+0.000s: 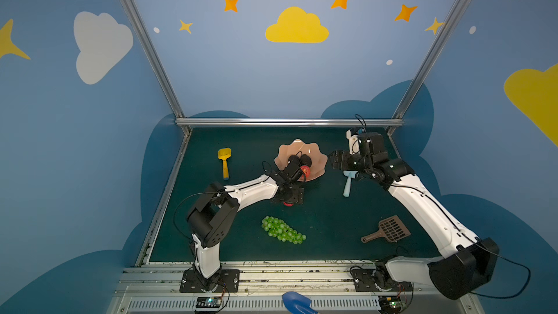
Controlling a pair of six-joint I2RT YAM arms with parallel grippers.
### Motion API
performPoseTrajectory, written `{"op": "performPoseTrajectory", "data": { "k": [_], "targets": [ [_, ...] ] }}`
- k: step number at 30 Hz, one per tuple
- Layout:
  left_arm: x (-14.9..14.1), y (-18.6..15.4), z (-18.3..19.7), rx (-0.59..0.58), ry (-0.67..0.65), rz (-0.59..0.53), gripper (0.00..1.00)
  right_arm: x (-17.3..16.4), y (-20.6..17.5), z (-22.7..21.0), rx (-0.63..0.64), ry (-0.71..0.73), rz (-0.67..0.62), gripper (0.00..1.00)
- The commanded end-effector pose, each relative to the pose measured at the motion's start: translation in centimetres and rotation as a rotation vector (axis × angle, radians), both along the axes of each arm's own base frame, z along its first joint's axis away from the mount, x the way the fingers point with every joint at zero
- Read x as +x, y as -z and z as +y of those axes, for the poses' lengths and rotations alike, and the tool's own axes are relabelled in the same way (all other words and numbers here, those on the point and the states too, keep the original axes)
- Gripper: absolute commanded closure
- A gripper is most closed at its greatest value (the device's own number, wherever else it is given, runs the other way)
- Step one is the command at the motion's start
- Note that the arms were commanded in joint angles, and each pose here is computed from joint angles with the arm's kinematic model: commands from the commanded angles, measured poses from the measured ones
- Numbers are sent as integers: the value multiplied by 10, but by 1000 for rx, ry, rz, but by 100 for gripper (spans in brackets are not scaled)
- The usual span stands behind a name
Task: Arrange fruit in a fruit bowl
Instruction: Pick up the fruit from the center of the table.
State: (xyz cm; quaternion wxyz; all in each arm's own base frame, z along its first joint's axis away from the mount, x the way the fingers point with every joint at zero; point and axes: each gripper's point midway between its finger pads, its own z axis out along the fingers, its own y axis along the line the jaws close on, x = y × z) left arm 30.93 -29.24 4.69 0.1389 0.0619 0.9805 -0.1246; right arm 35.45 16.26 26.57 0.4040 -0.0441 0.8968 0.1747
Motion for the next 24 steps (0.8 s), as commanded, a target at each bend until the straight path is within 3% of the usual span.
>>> {"op": "performPoseTrajectory", "data": {
  "k": [1,3,12,19,24],
  "targets": [
    [-1,12,10,68,-10,31,11,0,-10,-3,22,9,-44,11],
    [1,17,11,74,-19,33,13,0,-9,-4,27,11,-42,11],
    [5,8,24,39,-53,20,51,0,-5,-7,37,15,-35,11],
    [17,-49,39,22,-26,-96,52,1,1,-7,45,17,-20,11],
    [56,-97,34,-17,-25,-216,49,2,7,-8,57,21,-5,11]
  ]
}}
